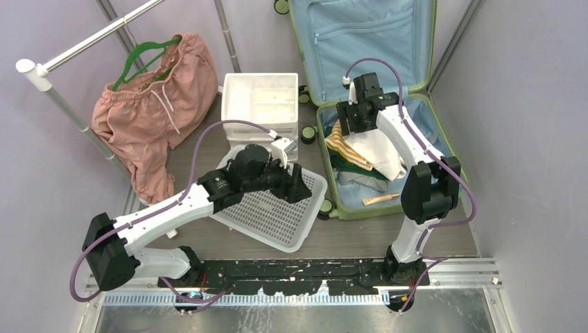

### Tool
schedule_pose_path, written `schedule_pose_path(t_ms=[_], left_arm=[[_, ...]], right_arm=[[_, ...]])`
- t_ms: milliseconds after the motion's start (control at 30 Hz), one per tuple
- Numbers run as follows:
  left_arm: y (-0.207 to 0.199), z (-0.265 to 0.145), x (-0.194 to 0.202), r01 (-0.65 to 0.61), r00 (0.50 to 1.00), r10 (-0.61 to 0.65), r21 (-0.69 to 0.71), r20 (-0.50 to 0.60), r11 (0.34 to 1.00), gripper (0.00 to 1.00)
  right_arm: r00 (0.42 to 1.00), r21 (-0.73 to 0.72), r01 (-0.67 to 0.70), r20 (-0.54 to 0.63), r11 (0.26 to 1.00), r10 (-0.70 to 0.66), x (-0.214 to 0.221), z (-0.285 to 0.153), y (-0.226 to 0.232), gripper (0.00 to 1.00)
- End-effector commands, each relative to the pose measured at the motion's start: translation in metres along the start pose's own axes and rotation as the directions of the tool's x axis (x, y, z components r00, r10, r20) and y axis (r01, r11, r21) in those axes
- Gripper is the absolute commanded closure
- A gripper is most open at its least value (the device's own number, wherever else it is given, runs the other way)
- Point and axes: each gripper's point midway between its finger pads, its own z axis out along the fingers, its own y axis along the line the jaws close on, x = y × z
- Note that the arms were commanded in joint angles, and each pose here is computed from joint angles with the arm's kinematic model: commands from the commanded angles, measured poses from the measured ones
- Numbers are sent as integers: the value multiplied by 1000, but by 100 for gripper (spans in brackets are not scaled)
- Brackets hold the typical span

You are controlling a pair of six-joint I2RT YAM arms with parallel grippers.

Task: Open, take out, and arrange the luggage
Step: Move the bin to the center of the board, then pick up the clothes from the luggage.

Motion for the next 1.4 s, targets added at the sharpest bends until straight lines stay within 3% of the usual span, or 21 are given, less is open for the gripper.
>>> schedule_pose_path(t_ms=[0, 133, 400, 533, 667, 833, 967, 1200, 1367], left_arm=[[-7, -9, -16, -22, 997, 21, 9, 69, 1000, 32], [-7, -9, -15, -5, 997, 4, 10, 71, 1000, 32], [-6, -10, -14, 8, 997, -9, 7, 79, 1000, 32], [-7, -10, -16, 8, 996, -9, 9, 86, 1000, 32], [-6, -10, -16, 11, 996, -12, 8, 89, 1000, 32], [-6, -10, -15, 13, 996, -14, 7, 90, 1000, 32], [-6, -9, -17, 15, 995, -16, 9, 97, 1000, 32], [-6, -9, -23, 35, 992, -36, 7, 122, 999, 32], [-7, -9, -31, 93, 981, -95, 22, 170, 995, 29]], right_arm=[[998, 35, -24, 62, 999, 22, -21, -2, 2, 32], [999, 61, -19, 33, 998, 17, -12, 6, -1, 33], [1000, 69, -1, 24, 998, 0, -4, 5, -3, 63], [999, 63, 4, 34, 998, -6, -5, 0, -3, 73], [999, 38, -4, 53, 999, 2, -8, -7, 1, 71], [995, -4, -21, 93, 1000, 21, -22, -19, 10, 49], [997, 7, -18, 79, 1000, 18, -22, -13, 9, 47], [1000, 38, 7, 10, 999, -7, -3, 7, 13, 54], [1000, 30, 17, 19, 999, -17, -1, 3, 14, 77]])
